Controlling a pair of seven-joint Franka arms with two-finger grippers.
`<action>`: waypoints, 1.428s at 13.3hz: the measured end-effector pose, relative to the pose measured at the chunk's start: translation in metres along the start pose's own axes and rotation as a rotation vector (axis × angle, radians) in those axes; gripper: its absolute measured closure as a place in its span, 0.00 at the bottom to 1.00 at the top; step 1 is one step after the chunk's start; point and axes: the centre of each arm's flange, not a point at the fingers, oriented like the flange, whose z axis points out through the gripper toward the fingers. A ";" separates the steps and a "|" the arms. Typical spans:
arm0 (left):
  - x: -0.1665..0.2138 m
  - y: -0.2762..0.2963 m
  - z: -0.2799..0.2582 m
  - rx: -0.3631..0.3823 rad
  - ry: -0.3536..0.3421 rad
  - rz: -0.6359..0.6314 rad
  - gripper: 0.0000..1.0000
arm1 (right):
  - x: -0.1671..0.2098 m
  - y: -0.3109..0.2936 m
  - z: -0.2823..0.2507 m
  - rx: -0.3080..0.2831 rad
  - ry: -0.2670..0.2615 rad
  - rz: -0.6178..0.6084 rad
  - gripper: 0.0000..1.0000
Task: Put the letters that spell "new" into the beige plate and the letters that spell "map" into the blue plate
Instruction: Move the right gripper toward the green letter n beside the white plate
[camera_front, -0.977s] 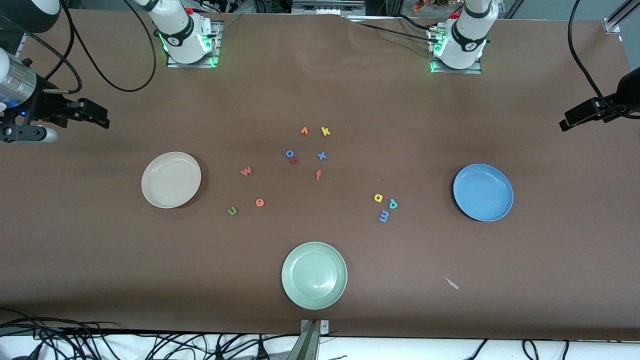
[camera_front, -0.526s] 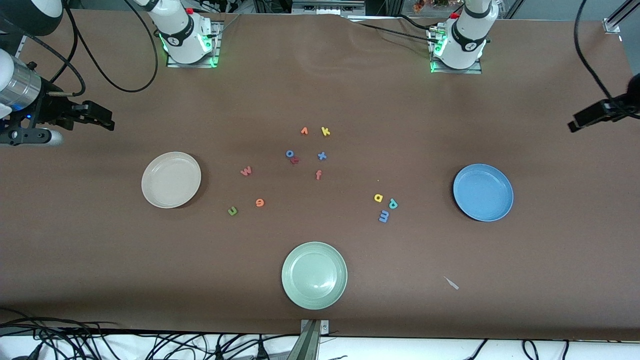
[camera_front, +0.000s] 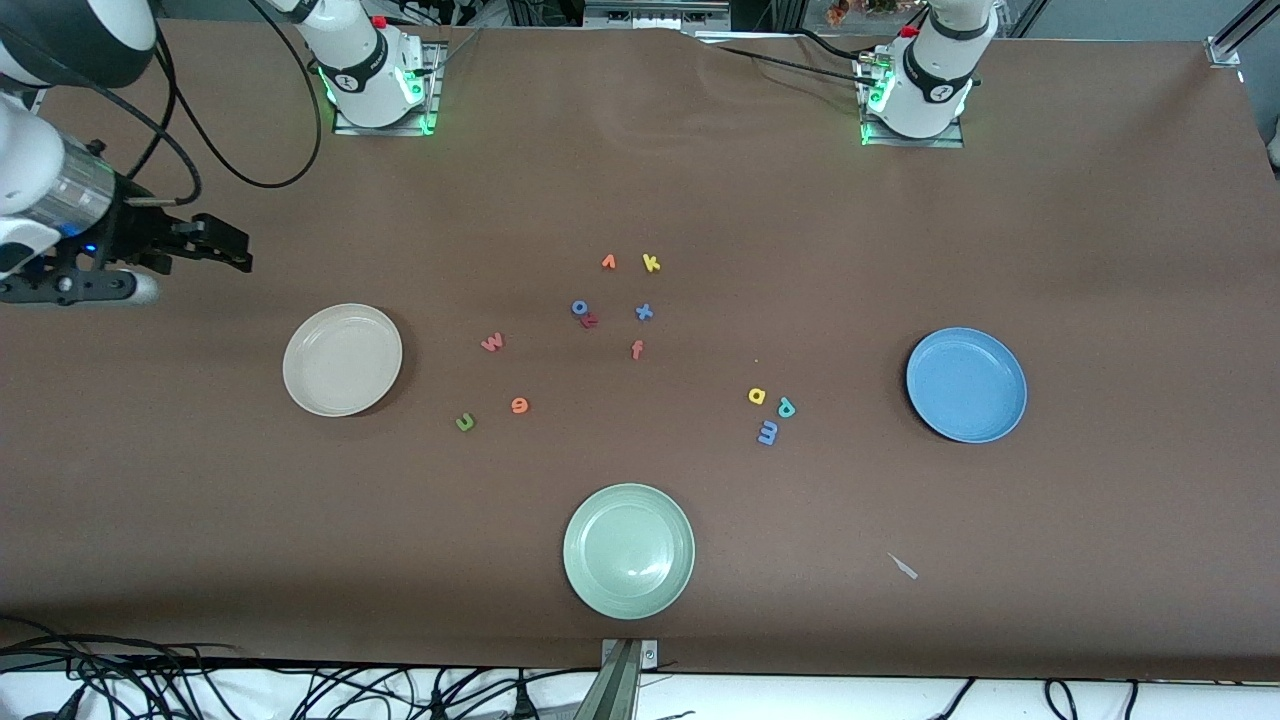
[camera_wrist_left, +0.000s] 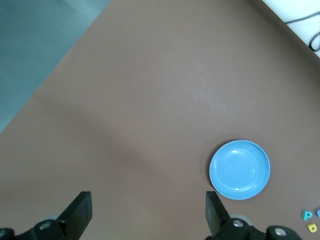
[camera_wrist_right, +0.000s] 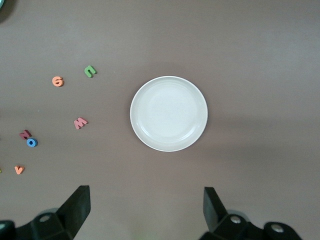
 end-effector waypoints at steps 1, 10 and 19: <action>0.000 0.001 -0.002 -0.001 0.005 0.000 0.00 | 0.004 -0.008 0.008 -0.001 -0.012 -0.015 0.00; -0.004 0.017 -0.027 -0.013 0.056 0.020 0.00 | 0.055 -0.084 0.102 -0.006 -0.016 -0.131 0.00; -0.030 0.104 -0.026 -0.032 0.050 0.182 0.00 | 0.104 -0.113 0.220 0.003 0.046 -0.167 0.00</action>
